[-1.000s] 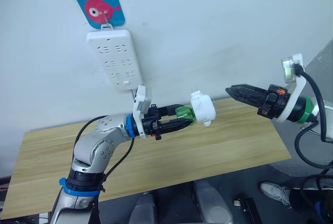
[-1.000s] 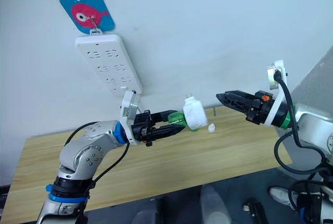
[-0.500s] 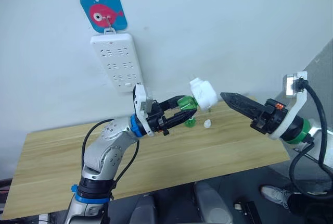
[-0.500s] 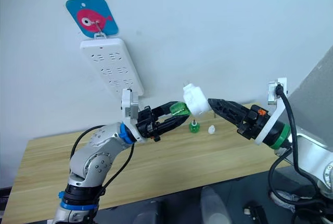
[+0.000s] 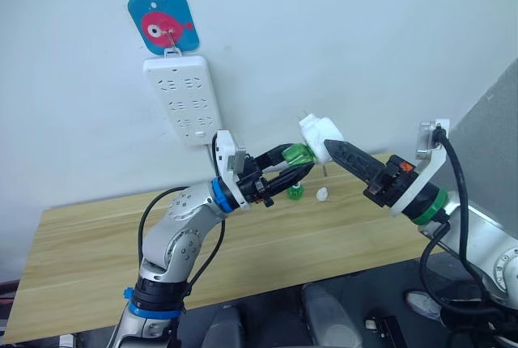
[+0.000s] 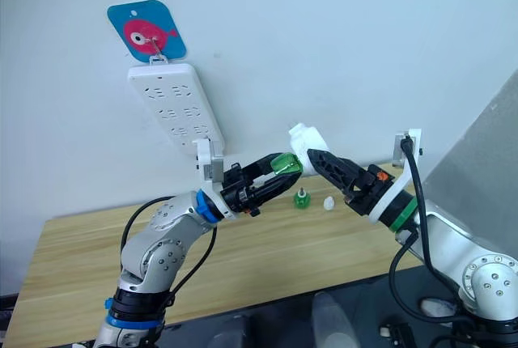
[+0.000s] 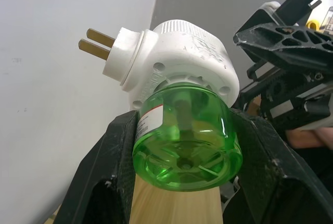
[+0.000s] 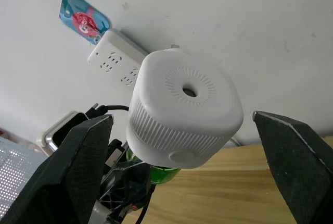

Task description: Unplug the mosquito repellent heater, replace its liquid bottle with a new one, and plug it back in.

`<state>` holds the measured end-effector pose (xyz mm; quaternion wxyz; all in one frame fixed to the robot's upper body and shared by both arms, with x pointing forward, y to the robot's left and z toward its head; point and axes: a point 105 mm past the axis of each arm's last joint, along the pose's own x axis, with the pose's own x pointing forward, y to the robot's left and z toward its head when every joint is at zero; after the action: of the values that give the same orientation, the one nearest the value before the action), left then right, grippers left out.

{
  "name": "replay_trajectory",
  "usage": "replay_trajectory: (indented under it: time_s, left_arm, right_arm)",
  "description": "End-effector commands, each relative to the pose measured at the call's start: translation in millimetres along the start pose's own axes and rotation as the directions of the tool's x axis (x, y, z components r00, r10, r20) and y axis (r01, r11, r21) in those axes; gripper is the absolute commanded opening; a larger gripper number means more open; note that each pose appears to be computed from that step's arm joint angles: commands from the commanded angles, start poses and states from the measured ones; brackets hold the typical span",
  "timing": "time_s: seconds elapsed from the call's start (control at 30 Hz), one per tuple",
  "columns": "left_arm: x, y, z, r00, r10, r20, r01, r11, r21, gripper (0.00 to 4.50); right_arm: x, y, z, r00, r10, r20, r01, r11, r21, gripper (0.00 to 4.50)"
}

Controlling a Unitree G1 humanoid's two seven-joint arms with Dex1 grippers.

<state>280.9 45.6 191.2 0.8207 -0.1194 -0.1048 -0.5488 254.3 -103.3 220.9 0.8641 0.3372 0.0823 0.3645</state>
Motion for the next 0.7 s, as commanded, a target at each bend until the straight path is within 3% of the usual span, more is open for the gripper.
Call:
replay_trajectory:
  time_s: [0.03,0.7]
  left_arm:
    - [6,-8,17,0.997,-0.021,0.067,0.02,0.999,0.027,2.25]
    - [14,-9,23,0.996,0.006,0.093,-0.005,1.0,-0.017,2.25]
  right_arm:
    - [4,13,4,0.998,0.049,0.041,-0.048,0.999,-0.007,4.5]
    - [20,17,16,0.982,0.094,0.166,-0.104,0.993,0.058,4.5]
